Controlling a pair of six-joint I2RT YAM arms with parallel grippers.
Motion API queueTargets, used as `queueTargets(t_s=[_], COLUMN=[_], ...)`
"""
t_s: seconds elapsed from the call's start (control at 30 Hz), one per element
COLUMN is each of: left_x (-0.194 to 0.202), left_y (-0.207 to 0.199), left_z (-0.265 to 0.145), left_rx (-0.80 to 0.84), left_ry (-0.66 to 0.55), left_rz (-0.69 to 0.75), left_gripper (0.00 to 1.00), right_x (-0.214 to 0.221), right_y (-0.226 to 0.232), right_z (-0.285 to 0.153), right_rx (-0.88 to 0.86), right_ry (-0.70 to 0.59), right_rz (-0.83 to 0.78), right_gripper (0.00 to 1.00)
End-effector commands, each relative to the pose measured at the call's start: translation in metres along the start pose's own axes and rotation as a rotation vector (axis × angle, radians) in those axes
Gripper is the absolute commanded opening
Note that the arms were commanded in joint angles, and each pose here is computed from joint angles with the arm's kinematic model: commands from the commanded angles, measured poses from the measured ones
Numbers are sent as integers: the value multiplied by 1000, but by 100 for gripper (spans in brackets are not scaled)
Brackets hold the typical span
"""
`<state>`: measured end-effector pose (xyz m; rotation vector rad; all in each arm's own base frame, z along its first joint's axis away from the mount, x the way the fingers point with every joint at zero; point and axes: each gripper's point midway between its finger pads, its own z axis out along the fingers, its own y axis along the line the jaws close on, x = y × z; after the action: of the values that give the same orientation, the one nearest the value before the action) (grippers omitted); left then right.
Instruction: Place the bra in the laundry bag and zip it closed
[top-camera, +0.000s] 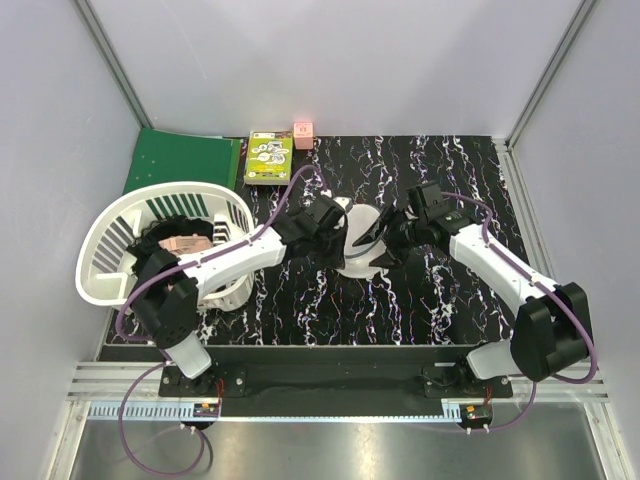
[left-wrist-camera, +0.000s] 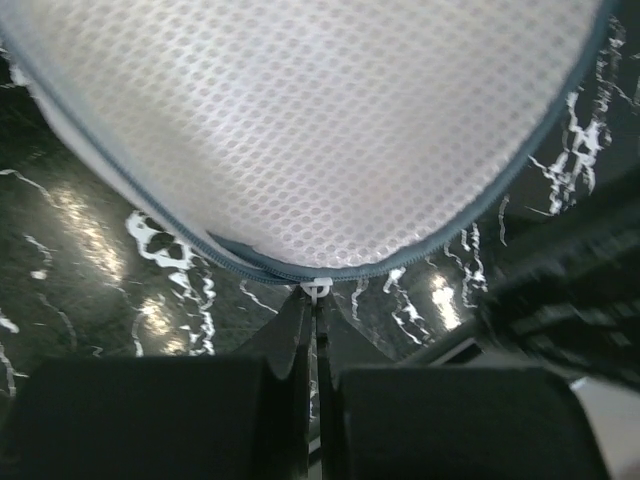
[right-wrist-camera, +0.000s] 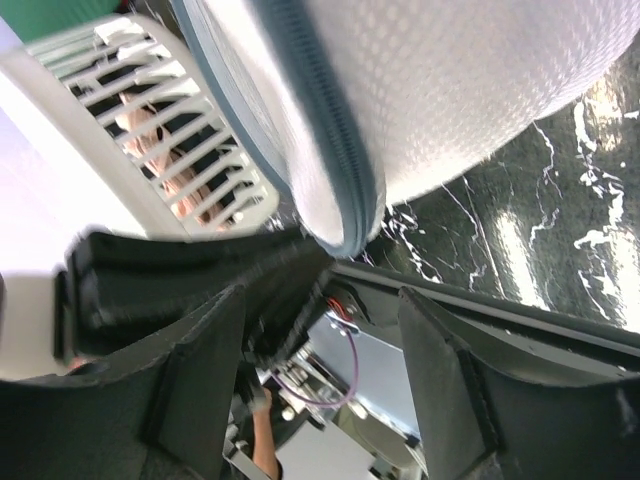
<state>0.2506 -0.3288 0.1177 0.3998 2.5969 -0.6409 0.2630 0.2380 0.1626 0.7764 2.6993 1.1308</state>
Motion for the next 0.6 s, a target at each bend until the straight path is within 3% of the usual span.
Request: queueTargets(t_s=[0.0, 0.13, 0.3, 0.43, 0.47, 0.5, 0.57], left_x=[-17, -18, -17, -12, -12, -12, -7], left_y=[-35, -40, -47, -46, -43, -38, -11], left_z=[-29, -36, -40, -36, -34, -33, -26], left_rx=[116, 132, 166, 168, 153, 132, 52], left_ry=[-72, -85, -77, -59, -63, -61, -21], left_rz=[-20, -23, -32, -28, -30, -33, -60], left_gripper=[0, 0, 0, 0, 0, 0, 0], right_x=[-12, -15, -20, -26, -30, -31, -38], right_y=[8, 3, -1, -11, -12, -13, -17], right_z=[6, 13, 19, 25, 25, 25, 19], right_rx=[-16, 7, 25, 60, 61, 63, 47], right_ry=[-57, -66, -77, -97, -101, -99, -95], right_rz=[33, 64, 62, 23, 14, -2, -65], right_gripper=[68, 54, 46, 21, 5, 0, 0])
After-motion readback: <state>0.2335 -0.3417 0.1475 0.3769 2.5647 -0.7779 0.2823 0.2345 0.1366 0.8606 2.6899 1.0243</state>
